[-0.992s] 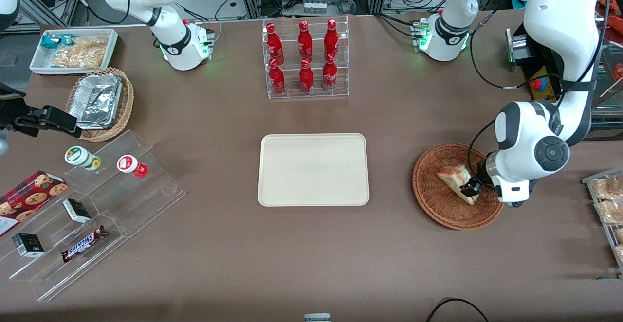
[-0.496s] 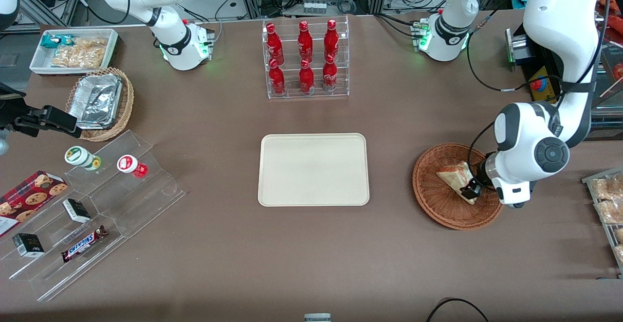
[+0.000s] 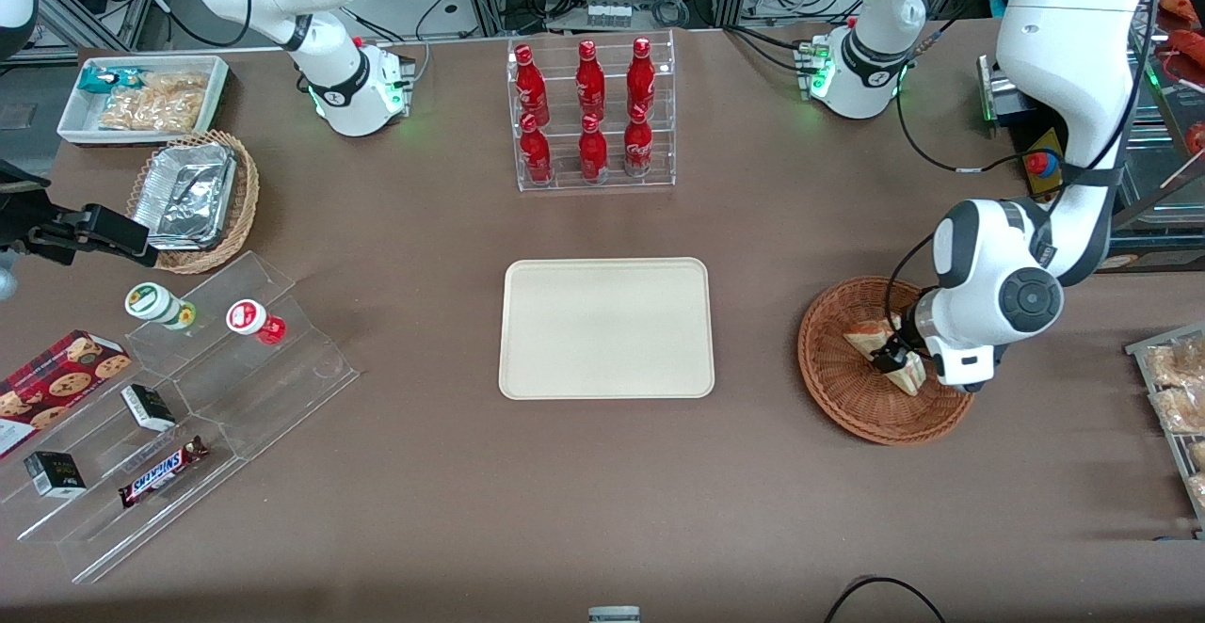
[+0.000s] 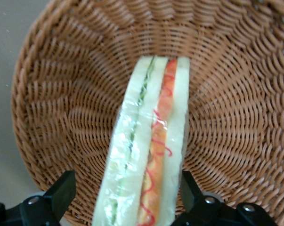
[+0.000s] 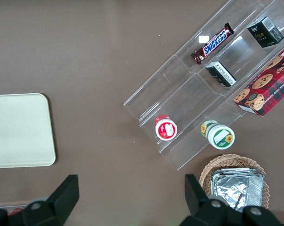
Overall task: Place sandwich from basket to tray
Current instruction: 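Lift the sandwich out of the basket with the left gripper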
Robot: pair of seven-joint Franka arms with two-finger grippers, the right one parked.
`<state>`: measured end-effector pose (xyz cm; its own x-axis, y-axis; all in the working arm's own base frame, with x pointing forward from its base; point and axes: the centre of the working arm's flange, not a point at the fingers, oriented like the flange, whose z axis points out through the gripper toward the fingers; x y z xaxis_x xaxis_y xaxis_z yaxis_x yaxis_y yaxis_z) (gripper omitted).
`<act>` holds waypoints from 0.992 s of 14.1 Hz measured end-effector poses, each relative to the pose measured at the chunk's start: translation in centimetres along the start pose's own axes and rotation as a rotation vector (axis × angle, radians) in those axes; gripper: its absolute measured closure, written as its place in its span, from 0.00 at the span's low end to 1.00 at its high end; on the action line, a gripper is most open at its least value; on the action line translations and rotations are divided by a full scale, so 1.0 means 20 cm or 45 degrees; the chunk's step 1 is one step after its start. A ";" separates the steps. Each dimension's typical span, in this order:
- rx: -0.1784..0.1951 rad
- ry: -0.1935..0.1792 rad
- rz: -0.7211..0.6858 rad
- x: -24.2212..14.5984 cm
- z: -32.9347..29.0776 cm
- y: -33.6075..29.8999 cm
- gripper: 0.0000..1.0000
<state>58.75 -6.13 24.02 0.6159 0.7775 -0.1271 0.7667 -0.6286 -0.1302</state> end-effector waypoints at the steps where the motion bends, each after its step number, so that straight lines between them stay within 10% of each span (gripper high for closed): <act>1: 0.002 0.000 0.005 -0.02 0.01 0.01 0.04; 8: -0.002 0.010 0.052 -0.08 0.02 0.08 0.73; 14: 0.056 0.035 0.310 -0.64 -0.48 0.45 0.77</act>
<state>59.52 -21.53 33.85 0.7869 0.6025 -0.1334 0.5866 -0.7974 -0.1413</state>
